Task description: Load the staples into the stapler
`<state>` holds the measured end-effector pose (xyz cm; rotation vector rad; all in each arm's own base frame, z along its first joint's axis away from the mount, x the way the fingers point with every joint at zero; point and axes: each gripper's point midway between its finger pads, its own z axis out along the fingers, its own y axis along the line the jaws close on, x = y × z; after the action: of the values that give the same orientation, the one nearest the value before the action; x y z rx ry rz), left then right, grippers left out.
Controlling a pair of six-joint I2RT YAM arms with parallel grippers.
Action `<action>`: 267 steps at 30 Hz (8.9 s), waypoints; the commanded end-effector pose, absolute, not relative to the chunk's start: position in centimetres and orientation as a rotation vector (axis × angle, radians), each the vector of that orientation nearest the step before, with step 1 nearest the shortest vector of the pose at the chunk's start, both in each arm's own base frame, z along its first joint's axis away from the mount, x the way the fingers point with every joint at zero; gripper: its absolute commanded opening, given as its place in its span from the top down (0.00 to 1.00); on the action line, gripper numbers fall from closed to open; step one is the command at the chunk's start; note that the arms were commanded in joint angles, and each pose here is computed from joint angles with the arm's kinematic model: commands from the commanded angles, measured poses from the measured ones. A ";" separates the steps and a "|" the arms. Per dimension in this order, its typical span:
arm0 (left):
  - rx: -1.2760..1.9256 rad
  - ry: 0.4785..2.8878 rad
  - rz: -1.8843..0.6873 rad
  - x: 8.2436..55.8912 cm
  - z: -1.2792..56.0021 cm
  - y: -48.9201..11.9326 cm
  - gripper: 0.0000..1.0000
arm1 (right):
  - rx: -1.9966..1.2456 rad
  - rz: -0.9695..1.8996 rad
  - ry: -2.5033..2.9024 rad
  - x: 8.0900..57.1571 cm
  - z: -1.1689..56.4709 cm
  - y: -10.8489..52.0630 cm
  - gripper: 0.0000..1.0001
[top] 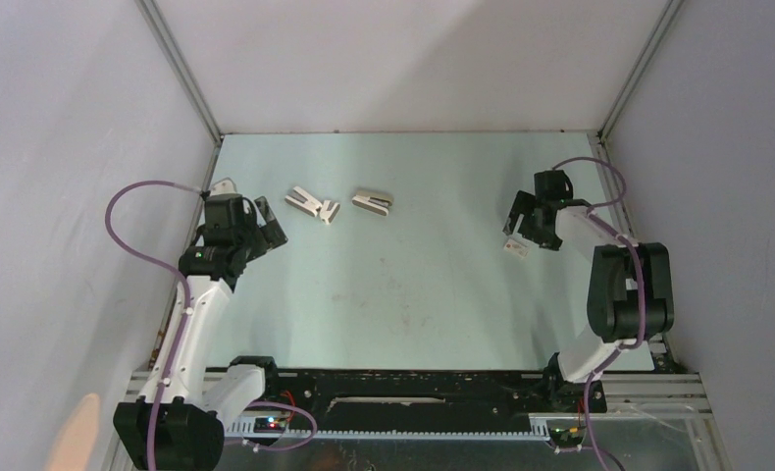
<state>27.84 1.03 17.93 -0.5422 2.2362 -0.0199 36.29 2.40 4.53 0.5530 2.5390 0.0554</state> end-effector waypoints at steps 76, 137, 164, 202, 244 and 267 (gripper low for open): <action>-0.214 2.262 -0.534 25.8 15.5 -10.5 0.00 | -1.291 0.167 2.363 25.1 2.3 31.1 0.48; 1.205 2.339 -0.330 27.4 2.9 -32.4 0.26 | 0.025 1.398 2.393 30.9 4.3 23.0 0.35; 1.331 2.319 -0.330 25.9 1.9 -33.2 0.58 | -0.060 1.658 2.339 29.3 4.6 25.1 0.44; 1.356 2.232 -0.403 25.3 2.5 -34.2 0.60 | -0.225 1.840 2.327 27.1 4.7 27.7 0.52; 1.404 2.224 -0.329 23.0 3.2 -31.0 0.47 | -0.201 1.769 2.444 27.4 2.1 25.6 0.62; 1.394 2.247 -0.297 23.2 2.2 -30.7 0.59 | -0.221 1.758 2.440 27.4 1.5 25.8 0.97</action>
<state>22.57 -29.82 1.76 1.4106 2.2763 -0.2978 26.94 25.60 1.68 -0.1724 2.4692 1.7840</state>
